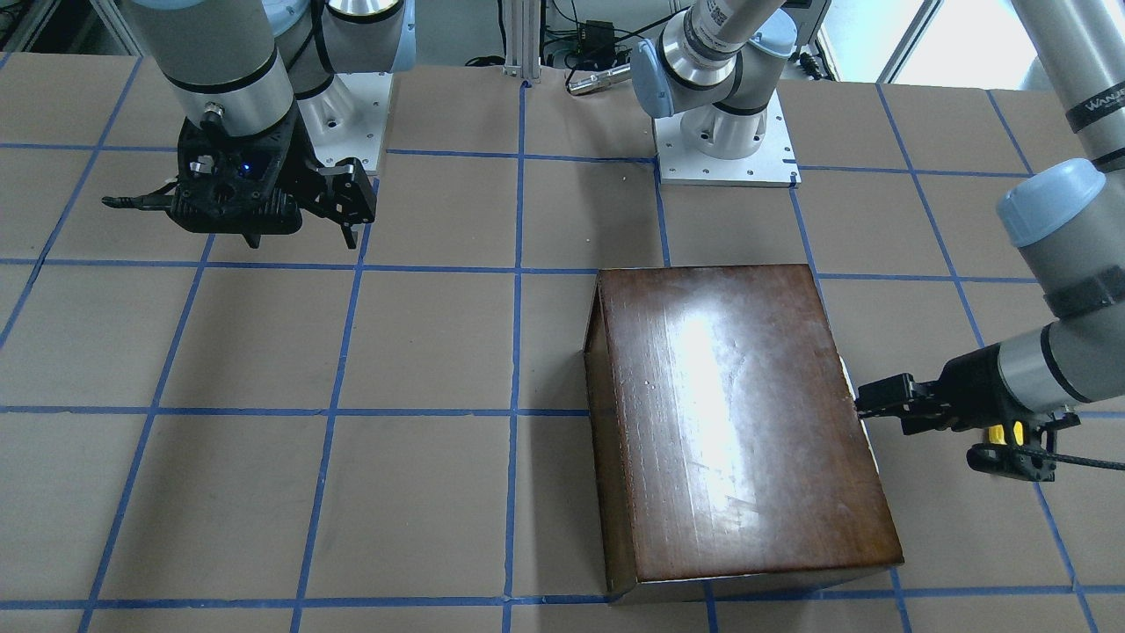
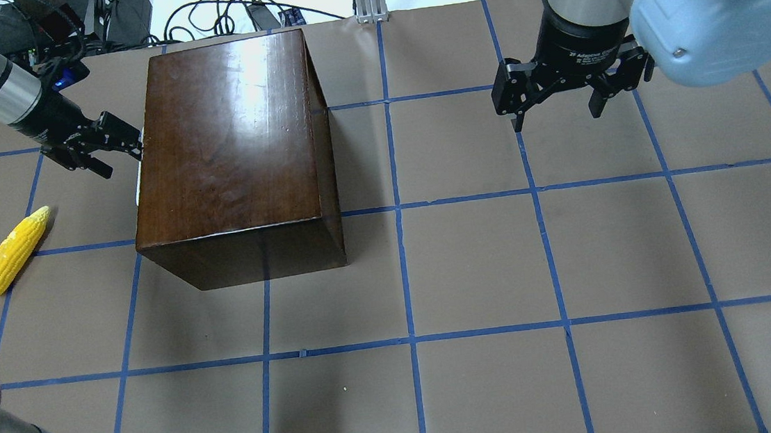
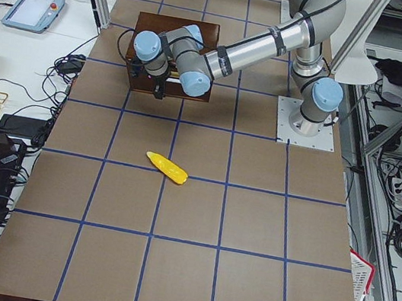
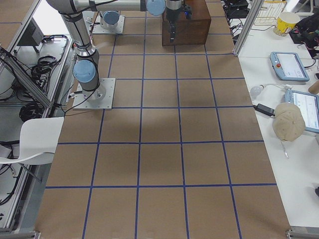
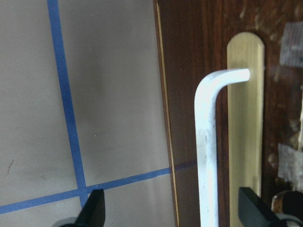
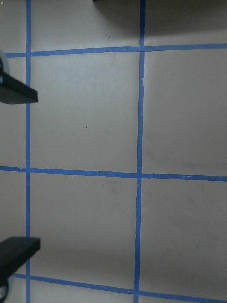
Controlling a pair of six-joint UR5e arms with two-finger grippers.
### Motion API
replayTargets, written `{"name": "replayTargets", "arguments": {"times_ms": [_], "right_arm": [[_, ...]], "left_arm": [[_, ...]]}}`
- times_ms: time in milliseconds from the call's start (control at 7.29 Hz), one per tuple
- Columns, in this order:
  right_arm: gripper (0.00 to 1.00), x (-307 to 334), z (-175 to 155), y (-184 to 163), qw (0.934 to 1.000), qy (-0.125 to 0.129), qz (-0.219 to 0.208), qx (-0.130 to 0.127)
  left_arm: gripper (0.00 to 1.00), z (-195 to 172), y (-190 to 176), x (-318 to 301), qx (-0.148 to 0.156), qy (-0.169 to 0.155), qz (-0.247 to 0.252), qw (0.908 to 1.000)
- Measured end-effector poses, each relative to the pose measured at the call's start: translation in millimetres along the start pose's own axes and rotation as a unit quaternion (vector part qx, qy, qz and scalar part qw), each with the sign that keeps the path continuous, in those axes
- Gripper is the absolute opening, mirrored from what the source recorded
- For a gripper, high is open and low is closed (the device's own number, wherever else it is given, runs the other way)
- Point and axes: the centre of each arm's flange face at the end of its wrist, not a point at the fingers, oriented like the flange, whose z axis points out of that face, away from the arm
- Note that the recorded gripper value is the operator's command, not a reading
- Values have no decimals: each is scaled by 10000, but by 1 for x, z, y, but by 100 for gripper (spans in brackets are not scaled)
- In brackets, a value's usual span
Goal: Open drawer and put corn inside
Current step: 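Close the left gripper on the white drawer handle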
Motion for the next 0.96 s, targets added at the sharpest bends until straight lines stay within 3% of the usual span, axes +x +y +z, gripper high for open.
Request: {"name": "replayTargets", "arguments": {"times_ms": [961], "right_arm": [[100,0,0,0,10000,0,0,0]], "left_arm": [[100,13,-4,-8,-10,7,-12,10000]]}}
